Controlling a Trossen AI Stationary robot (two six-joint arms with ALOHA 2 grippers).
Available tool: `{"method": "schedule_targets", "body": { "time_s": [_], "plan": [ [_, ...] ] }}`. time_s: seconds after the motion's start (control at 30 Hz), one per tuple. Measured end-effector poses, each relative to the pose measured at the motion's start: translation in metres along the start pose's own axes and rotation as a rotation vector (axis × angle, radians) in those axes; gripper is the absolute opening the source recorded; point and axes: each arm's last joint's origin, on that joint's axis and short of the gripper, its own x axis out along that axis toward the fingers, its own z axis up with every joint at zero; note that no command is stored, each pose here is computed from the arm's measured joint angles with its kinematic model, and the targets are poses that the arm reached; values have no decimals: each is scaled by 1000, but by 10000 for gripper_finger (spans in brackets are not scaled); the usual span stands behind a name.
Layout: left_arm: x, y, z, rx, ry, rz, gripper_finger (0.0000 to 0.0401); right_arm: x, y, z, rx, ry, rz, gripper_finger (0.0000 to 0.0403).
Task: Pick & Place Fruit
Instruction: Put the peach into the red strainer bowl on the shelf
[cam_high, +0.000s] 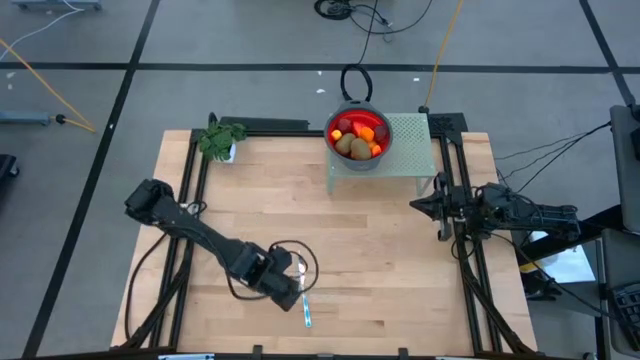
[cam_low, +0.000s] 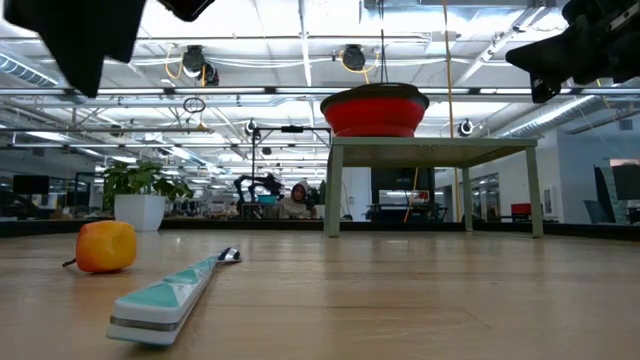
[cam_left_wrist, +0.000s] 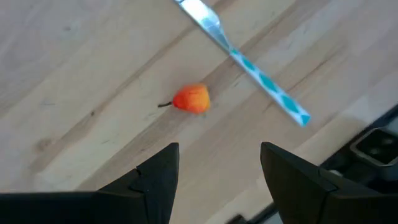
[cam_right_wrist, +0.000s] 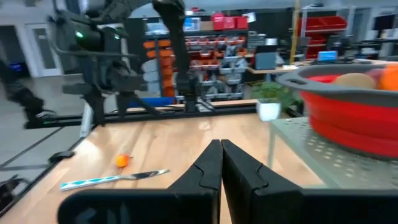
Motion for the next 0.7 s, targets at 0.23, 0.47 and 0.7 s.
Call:
{"method": "schedule_targets", "body": {
  "time_s": [0.23,0.47,0.7],
  "plan": [
    [29,-8,-12,166,54,50,225,0,1,0,0,0,35,0],
    [45,-11,-17,417,54,81,225,0,1,0,0,0,35,0],
    [49,-11,-21,793,-3,131,225,0,1,0,-1,1,35,0]
  ]
}}
